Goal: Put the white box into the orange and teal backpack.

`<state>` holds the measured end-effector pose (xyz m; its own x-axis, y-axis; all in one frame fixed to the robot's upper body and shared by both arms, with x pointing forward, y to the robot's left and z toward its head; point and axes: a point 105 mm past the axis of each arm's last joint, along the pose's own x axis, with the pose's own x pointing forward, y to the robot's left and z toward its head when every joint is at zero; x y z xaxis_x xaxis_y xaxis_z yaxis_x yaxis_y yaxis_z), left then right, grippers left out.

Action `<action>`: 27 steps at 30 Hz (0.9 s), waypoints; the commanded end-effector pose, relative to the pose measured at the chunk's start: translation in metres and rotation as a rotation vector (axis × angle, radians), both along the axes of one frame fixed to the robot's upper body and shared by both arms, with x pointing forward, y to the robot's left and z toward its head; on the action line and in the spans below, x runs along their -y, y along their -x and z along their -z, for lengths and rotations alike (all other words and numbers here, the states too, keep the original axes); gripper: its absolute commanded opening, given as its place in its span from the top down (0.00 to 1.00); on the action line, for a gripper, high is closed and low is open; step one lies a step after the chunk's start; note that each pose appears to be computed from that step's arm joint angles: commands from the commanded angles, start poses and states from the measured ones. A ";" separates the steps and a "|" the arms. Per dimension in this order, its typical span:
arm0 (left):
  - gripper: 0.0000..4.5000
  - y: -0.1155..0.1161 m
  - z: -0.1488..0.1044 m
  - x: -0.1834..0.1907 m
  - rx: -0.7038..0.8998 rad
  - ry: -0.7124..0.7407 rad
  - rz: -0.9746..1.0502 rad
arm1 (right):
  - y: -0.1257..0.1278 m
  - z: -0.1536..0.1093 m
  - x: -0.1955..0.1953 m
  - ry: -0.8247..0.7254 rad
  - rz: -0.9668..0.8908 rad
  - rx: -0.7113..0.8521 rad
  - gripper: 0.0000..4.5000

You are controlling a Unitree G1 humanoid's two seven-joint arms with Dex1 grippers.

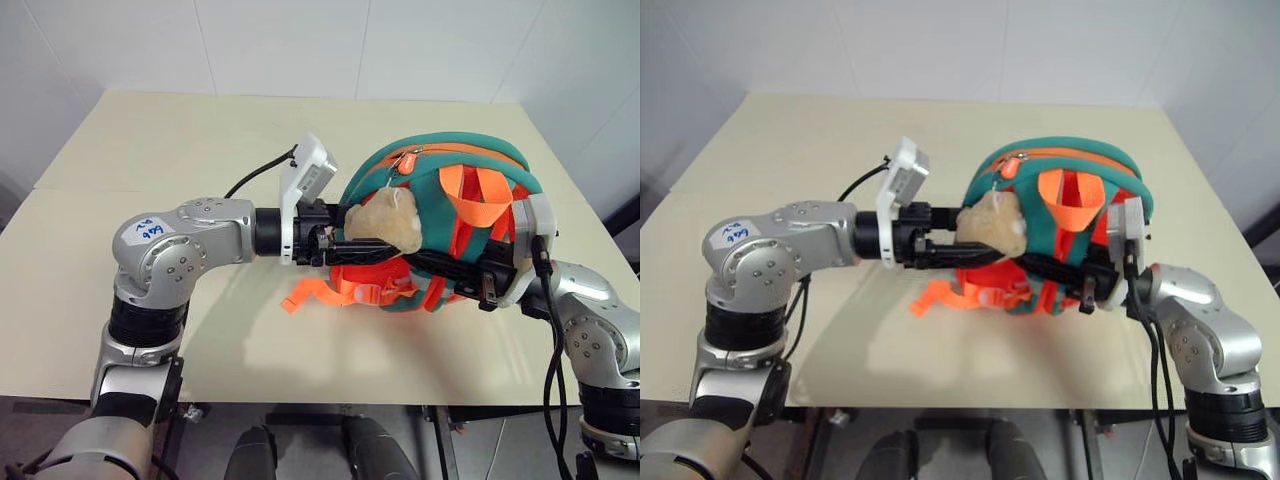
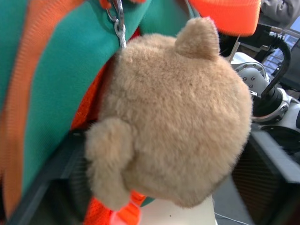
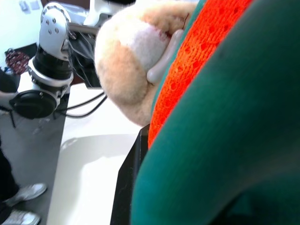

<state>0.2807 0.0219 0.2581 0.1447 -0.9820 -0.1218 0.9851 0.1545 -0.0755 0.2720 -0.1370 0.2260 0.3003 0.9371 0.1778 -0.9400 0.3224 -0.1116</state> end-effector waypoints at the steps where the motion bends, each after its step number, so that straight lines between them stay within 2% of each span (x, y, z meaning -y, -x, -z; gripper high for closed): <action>1: 0.43 0.007 -0.004 0.004 -0.009 -0.006 0.044 | 0.011 -0.028 0.002 -0.066 0.021 0.156 1.00; 4: 0.60 0.007 -0.007 0.001 -0.018 -0.014 0.046 | 0.013 -0.029 0.003 -0.090 0.034 0.168 1.00; 7: 0.68 0.006 -0.012 -0.005 -0.017 -0.021 0.042 | 0.013 -0.030 0.004 -0.106 0.049 0.177 1.00; 16: 0.70 0.003 -0.035 -0.042 0.033 -0.069 0.027 | 0.016 -0.028 0.009 -0.147 0.079 0.164 1.00; 27: 0.70 -0.016 -0.043 -0.093 0.051 -0.156 -0.049 | 0.021 -0.019 0.011 -0.148 0.090 0.124 1.00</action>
